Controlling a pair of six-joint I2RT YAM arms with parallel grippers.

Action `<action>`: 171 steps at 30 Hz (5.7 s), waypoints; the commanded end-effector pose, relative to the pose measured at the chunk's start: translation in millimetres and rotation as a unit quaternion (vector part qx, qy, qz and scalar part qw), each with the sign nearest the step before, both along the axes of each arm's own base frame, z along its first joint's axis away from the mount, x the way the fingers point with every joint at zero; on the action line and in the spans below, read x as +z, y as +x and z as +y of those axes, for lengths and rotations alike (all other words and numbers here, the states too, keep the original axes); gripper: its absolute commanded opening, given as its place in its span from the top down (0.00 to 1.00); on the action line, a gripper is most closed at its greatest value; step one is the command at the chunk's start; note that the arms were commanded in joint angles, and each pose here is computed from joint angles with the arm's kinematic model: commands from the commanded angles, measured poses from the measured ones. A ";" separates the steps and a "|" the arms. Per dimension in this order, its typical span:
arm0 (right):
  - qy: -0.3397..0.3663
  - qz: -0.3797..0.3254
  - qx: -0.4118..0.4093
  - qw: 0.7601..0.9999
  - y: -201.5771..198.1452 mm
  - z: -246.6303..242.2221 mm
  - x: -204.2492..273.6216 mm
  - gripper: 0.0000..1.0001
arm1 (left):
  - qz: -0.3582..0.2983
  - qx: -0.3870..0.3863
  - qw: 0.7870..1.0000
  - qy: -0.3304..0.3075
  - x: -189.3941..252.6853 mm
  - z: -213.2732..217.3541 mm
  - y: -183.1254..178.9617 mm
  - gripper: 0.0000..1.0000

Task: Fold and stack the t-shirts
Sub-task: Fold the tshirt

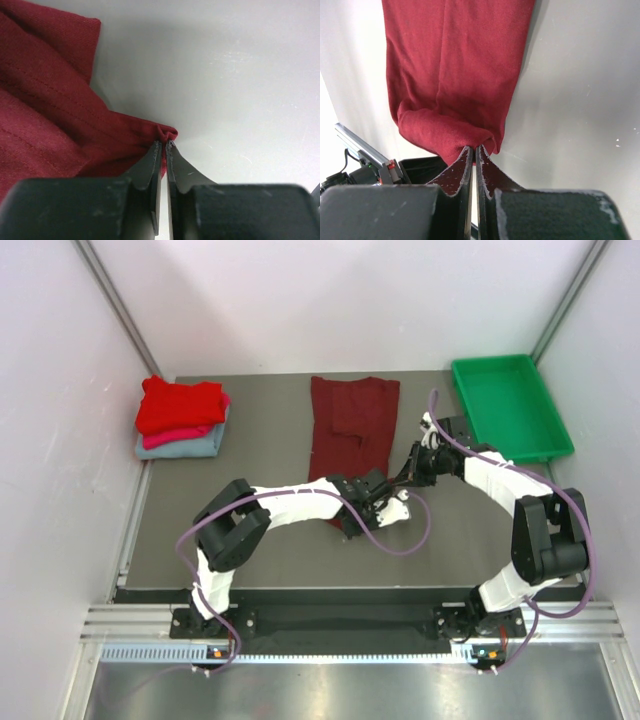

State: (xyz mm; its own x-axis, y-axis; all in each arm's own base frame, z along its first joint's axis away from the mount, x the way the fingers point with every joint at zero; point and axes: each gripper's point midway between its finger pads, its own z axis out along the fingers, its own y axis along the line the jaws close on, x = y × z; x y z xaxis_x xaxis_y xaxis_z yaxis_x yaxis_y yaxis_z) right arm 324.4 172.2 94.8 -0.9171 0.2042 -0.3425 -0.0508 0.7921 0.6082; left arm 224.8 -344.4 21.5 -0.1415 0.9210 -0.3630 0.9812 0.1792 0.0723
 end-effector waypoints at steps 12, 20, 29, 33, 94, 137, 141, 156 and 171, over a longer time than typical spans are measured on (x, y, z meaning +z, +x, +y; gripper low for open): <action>0.011 -0.066 -0.002 0.998 16.7 -6.7 33.7 1.00 | -0.045 0.011 0.996 -0.071 115.6 22.9 -10.0 1.00; 0.018 -0.104 0.004 0.994 20.7 -4.9 57.9 1.00 | -0.115 0.044 0.988 -0.098 169.2 46.4 2.7 1.00; 0.032 -0.121 0.003 0.992 28.8 -0.6 79.3 1.00 | -0.139 0.120 0.978 -0.098 162.9 81.8 57.0 1.00; 0.048 -0.131 0.003 0.990 35.8 4.4 95.8 1.00 | -0.145 0.156 0.972 -0.099 156.1 99.3 86.6 1.00; 0.004 -0.150 0.006 0.989 202.2 25.4 33.9 0.76 | -0.270 0.305 0.903 -0.138 112.0 105.1 380.4 0.78; 0.039 0.030 0.042 0.998 61.2 19.6 -47.1 0.37 | 0.247 0.539 0.785 -0.178 11.4 142.5 196.4 0.36; 0.037 0.046 0.043 0.997 63.8 20.4 -57.6 0.38 | 0.266 0.543 0.778 -0.171 -1.3 140.4 191.9 0.35; 0.041 0.061 0.037 0.997 47.3 20.4 -63.8 0.45 | 0.304 0.528 0.773 -0.178 -2.0 130.6 172.0 0.42; 0.038 0.051 0.047 0.997 39.1 18.8 -57.5 1.00 | 0.347 0.504 0.768 -0.191 -2.5 108.2 152.9 1.00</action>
